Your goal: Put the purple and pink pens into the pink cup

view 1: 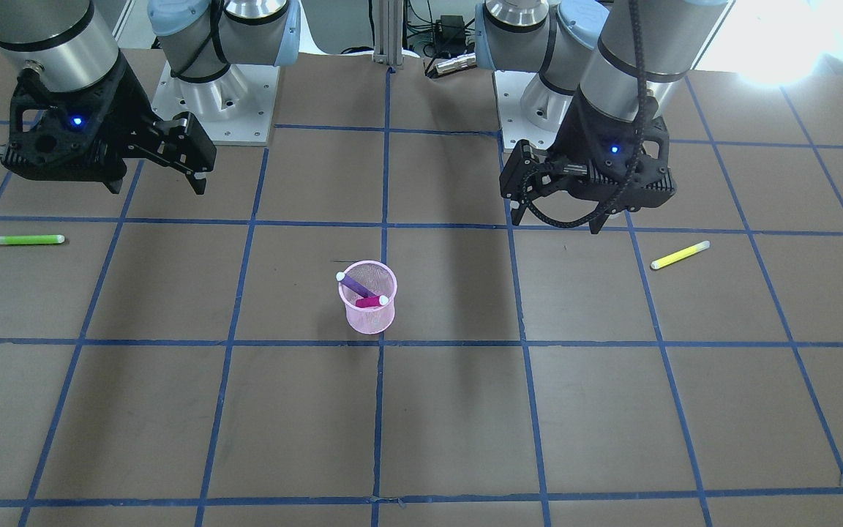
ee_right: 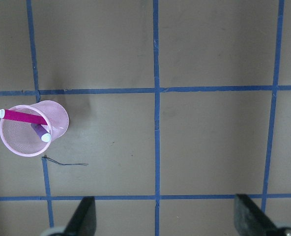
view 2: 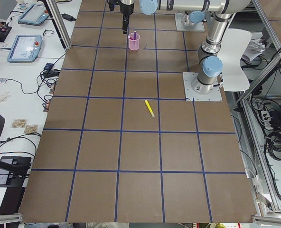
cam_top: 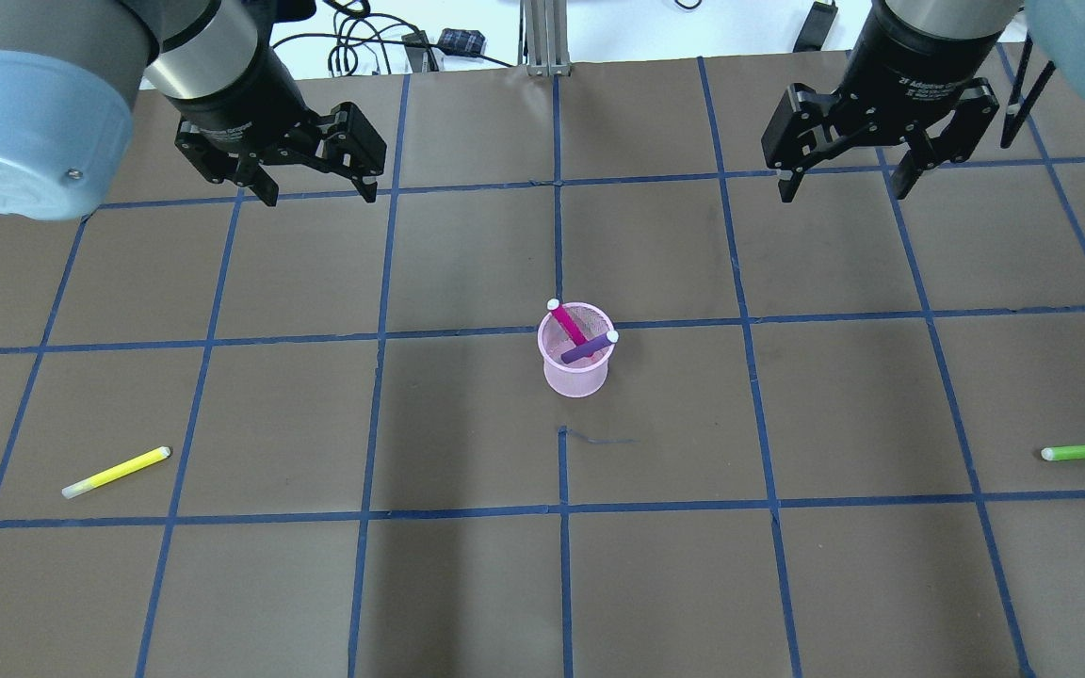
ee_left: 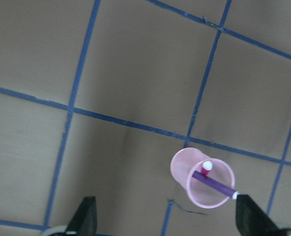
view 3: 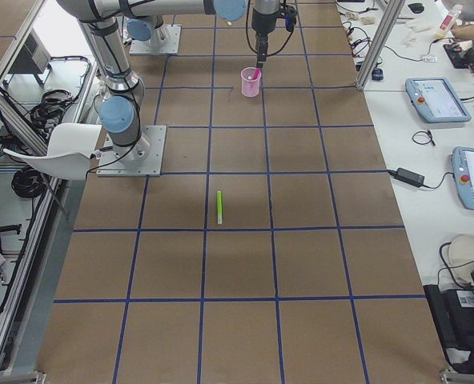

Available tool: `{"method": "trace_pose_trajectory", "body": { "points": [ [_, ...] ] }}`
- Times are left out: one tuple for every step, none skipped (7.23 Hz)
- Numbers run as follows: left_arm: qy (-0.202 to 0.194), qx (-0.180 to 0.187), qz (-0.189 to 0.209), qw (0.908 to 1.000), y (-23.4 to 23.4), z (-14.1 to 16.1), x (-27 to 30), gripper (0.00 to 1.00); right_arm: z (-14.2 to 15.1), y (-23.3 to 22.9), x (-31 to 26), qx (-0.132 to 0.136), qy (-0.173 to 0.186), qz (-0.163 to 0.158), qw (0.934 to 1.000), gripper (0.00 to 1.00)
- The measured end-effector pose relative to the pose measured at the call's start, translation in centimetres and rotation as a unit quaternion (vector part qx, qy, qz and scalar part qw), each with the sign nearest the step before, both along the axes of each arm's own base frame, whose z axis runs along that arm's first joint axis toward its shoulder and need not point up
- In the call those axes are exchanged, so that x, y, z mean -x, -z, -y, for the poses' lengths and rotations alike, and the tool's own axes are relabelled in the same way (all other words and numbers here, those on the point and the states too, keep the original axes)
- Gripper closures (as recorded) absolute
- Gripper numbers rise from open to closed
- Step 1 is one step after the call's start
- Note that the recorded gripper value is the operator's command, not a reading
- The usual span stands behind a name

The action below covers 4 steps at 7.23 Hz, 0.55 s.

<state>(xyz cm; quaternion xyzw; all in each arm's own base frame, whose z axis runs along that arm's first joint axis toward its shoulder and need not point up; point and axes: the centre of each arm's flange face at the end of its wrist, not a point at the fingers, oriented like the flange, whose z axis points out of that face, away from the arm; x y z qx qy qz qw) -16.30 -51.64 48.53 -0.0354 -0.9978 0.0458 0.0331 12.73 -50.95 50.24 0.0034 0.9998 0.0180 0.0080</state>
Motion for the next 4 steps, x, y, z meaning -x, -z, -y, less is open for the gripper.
{"method": "trace_pose_trajectory", "body": {
  "points": [
    [0.003,-0.010,0.003,0.9999,-0.1,-0.5,-0.2,0.00,0.0,0.0,0.0,0.000,0.000,0.000,1.0000,0.00],
    [0.003,-0.023,0.011,0.9997,-0.1,-1.0,-0.5,0.00,0.0,0.0,0.0,0.000,0.000,0.000,1.0000,0.00],
    [0.002,-0.033,0.026,0.9991,-0.1,-1.5,-0.9,0.00,0.0,0.0,0.0,0.000,0.000,0.000,1.0000,0.00],
    [0.000,-0.037,0.034,0.9987,-0.1,-1.7,-1.1,0.00,0.0,0.0,0.0,0.000,0.000,0.001,1.0000,0.00]
  ]
}}
